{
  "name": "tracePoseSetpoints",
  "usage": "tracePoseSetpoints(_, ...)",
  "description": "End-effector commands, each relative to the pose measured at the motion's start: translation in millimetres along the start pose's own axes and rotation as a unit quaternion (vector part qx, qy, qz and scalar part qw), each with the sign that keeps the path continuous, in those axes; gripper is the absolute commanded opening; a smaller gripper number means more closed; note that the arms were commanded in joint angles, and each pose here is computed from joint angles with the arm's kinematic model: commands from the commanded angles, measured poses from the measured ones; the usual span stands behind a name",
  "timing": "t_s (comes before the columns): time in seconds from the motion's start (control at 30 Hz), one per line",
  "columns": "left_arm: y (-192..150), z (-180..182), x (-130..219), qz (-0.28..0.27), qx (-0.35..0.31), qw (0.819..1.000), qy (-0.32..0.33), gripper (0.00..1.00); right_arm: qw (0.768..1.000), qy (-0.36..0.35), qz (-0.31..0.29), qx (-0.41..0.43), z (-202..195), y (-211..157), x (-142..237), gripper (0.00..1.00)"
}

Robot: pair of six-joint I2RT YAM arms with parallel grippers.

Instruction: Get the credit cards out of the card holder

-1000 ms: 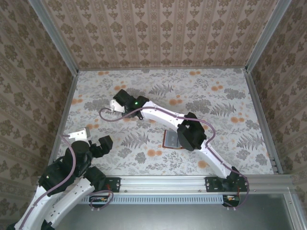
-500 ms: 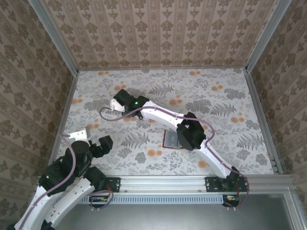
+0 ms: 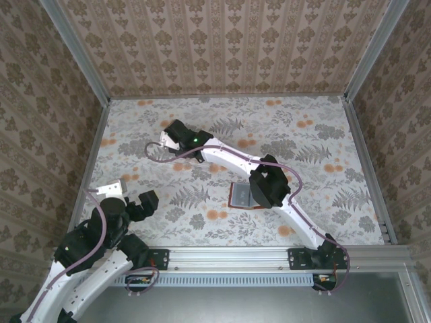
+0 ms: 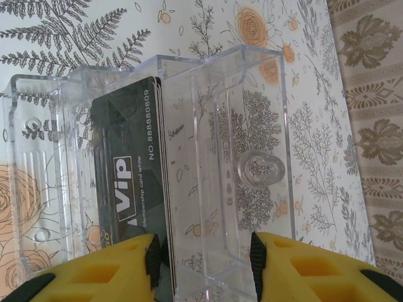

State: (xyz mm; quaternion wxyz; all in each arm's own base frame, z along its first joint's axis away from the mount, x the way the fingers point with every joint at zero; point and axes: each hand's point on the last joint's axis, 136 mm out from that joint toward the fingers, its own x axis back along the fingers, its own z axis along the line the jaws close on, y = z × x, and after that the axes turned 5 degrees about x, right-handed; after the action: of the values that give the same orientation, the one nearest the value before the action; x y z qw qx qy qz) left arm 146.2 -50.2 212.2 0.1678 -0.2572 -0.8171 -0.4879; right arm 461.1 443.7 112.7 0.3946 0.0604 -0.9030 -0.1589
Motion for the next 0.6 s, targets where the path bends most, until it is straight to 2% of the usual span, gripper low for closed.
tracePoseSetpoints(0.0, 2, -3, 0, -0.009, -0.004, 1.000, -0.013, 1.00, 1.000, -0.012, -0.011, -0.026, -10, 7, 7, 0.45)
tracePoseSetpoints(0.3, -1, -10, -3, 0.002, -0.011, 1.000, -0.026, 1.00, 0.995, 0.032, -0.069, -0.070, -5, 29, 57, 0.50)
tracePoseSetpoints(0.57, -11, -25, -18, 0.029, -0.025, 0.998, -0.044, 1.00, 0.980, 0.036, -0.084, -0.179, -11, 8, 99, 0.50)
